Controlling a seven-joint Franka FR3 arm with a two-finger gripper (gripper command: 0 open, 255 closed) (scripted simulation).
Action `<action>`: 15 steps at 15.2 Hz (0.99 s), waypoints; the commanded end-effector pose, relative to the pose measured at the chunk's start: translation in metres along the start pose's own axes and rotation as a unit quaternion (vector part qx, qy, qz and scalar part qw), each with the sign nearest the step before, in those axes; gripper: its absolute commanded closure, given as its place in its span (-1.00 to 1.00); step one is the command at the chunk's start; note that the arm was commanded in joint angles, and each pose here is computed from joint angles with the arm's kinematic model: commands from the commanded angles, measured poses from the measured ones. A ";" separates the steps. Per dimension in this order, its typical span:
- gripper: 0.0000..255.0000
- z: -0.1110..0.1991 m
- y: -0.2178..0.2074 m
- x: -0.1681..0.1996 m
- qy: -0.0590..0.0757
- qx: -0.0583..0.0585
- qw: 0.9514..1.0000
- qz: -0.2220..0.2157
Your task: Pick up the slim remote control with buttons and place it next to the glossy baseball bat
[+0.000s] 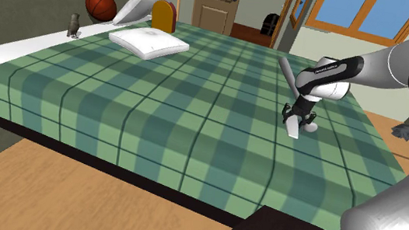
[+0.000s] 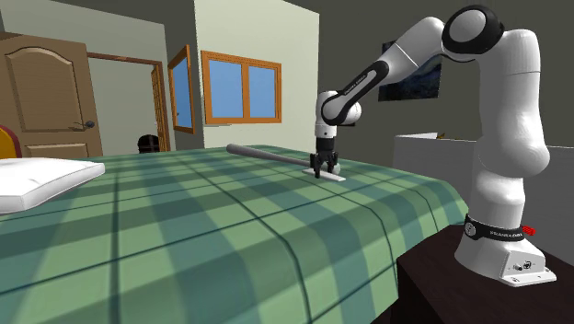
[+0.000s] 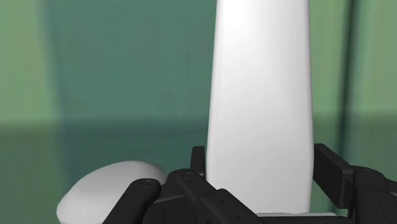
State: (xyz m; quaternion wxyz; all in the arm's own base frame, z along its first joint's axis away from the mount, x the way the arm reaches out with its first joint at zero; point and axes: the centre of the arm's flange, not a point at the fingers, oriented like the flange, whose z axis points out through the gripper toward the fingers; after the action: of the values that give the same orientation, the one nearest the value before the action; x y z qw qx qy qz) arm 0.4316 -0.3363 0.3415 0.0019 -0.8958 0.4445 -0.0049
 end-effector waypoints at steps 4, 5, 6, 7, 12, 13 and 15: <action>1.00 0.001 0.000 0.000 0.000 0.000 1.000 0.000; 1.00 0.001 0.000 0.000 0.000 0.000 1.000 0.000; -1.00 0.001 0.000 0.000 0.000 0.000 1.000 0.000; -1.00 0.001 0.000 0.000 0.000 0.000 1.000 0.000; -1.00 -0.012 0.000 0.000 0.000 0.000 1.000 0.000; -1.00 -0.025 0.000 0.000 0.000 0.000 1.000 0.000; -1.00 -0.049 0.000 0.000 0.000 0.000 1.000 0.000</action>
State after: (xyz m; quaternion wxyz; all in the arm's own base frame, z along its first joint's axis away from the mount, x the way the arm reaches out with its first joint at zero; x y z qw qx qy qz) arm 0.4328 -0.3347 0.3792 0.0018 -0.8958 0.4444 -0.0060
